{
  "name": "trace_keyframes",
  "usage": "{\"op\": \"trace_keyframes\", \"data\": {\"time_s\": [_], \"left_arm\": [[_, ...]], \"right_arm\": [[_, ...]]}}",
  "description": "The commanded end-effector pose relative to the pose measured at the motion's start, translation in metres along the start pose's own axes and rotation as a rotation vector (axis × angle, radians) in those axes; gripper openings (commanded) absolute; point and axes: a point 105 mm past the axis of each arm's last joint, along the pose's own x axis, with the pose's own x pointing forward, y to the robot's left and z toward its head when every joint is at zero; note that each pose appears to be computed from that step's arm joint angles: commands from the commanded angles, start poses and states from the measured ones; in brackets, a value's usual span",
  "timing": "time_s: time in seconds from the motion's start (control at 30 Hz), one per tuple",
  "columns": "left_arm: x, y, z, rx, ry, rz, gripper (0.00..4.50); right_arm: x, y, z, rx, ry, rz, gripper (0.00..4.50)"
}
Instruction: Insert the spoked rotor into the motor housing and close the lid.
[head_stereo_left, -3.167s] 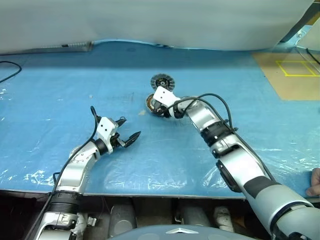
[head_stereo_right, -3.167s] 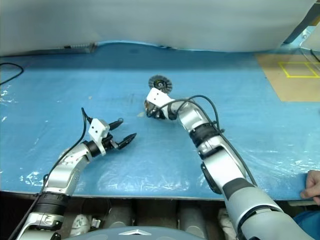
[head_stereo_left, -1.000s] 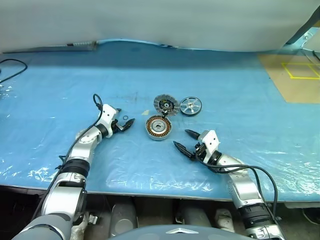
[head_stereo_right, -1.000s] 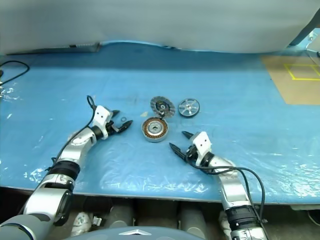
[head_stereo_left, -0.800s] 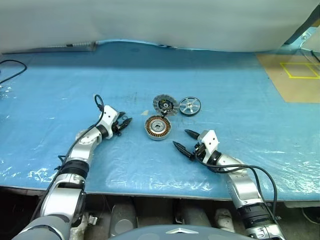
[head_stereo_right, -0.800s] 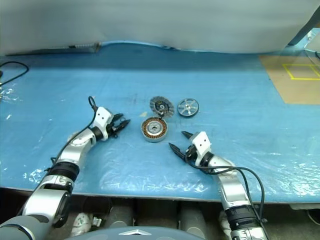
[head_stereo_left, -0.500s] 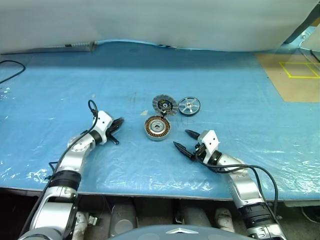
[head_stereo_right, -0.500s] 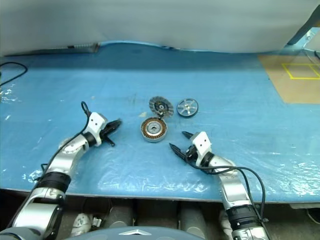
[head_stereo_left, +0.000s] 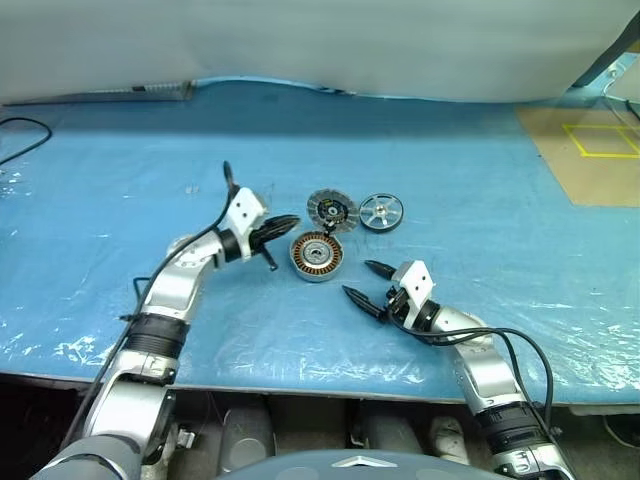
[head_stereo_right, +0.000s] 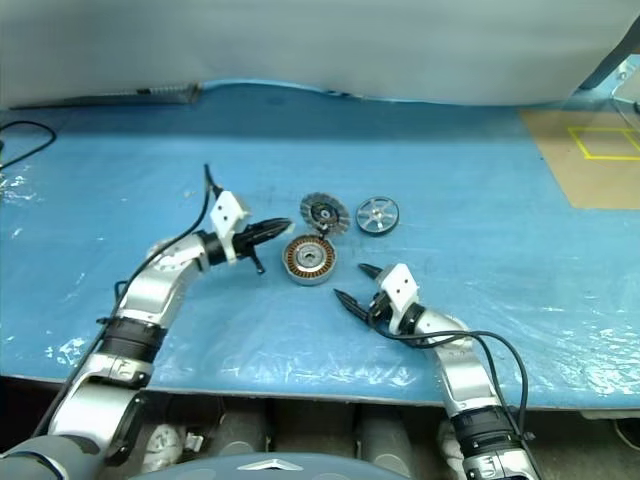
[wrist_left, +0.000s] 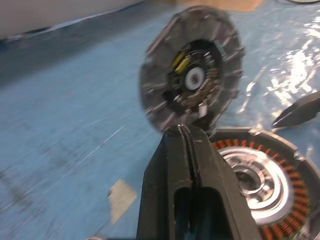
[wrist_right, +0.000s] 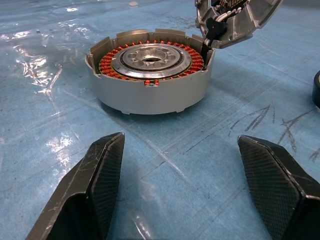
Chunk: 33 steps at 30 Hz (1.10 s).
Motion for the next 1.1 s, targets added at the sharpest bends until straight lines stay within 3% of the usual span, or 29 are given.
{"op": "trace_keyframes", "data": {"time_s": [0.03,0.63,0.87,0.97,1.1], "left_arm": [[0.008,-0.009,0.004,0.023,-0.006,-0.081,0.03],[0.018,-0.028,-0.016,0.011,0.061,-0.201,0.03],[-0.001,-0.008,-0.003,-0.04,-0.008,-0.086,0.03],[-0.015,0.005,0.0,-0.071,-0.026,-0.001,0.6],[-0.029,0.021,-0.004,-0.044,-0.013,0.111,1.97]], "right_arm": [[0.001,0.0,0.003,-0.01,-0.017,0.0,3.84],[0.0,0.001,0.0,-0.006,0.003,-0.004,3.84],[-0.002,-0.002,-0.001,-0.015,0.014,-0.014,3.84],[-0.002,-0.002,-0.002,-0.007,0.015,-0.017,3.84],[-0.001,0.0,-0.003,-0.004,0.02,-0.01,3.84]]}}
